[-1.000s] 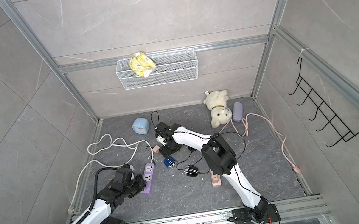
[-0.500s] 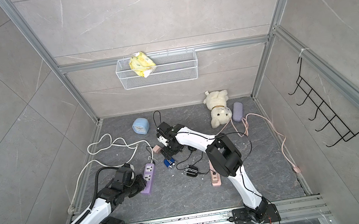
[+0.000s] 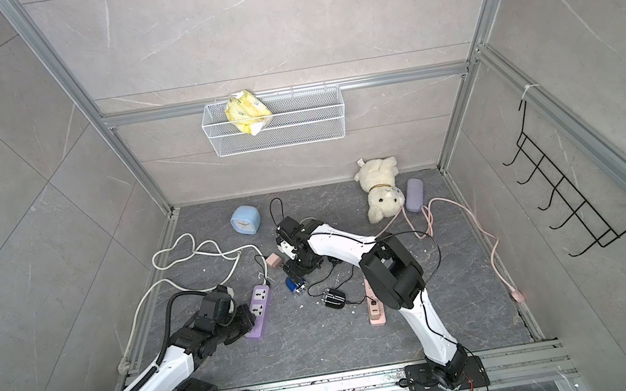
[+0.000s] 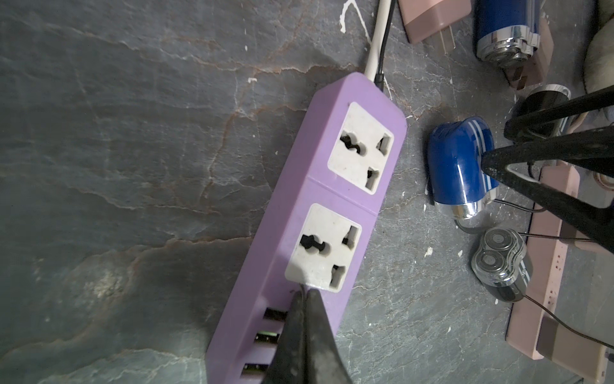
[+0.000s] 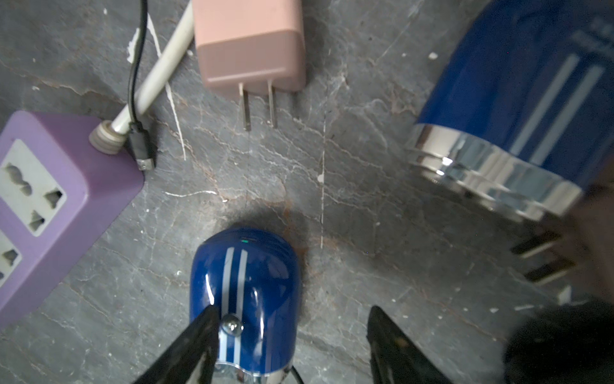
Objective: Unplug the electric shaver
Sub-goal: Adjust the electric shaver at the center of the board.
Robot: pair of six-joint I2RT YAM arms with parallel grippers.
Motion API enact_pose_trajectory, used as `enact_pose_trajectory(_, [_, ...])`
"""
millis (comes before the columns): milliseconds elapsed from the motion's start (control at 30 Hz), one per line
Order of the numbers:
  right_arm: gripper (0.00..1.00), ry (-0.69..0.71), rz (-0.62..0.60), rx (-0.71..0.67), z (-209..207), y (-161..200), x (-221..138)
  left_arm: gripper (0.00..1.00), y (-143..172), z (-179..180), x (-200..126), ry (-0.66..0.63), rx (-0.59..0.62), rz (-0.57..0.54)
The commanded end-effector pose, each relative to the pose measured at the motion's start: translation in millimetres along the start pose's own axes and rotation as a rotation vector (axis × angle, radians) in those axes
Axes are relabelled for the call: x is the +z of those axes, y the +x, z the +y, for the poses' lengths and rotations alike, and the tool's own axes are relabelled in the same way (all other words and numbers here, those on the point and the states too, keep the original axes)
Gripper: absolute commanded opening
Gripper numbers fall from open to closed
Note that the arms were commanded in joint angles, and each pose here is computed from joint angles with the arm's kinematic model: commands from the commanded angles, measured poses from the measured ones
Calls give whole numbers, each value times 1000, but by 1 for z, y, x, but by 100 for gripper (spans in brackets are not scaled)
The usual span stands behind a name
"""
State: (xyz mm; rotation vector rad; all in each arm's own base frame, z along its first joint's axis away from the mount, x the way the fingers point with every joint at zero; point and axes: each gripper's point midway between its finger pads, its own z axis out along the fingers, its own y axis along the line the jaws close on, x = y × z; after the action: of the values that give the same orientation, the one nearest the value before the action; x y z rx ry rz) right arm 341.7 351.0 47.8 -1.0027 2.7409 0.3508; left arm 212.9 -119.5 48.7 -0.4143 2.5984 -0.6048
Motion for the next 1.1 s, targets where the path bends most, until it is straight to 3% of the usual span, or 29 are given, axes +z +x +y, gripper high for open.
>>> enact_pose_trajectory(0, [71, -5, -20, 13, 2, -1, -11, 4, -5, -7, -4, 11, 19, 1])
enact_pose_trajectory(1067, [71, 40, -39, 35, -9, -2, -18, 4, -7, -9, -6, 15, 23, -4])
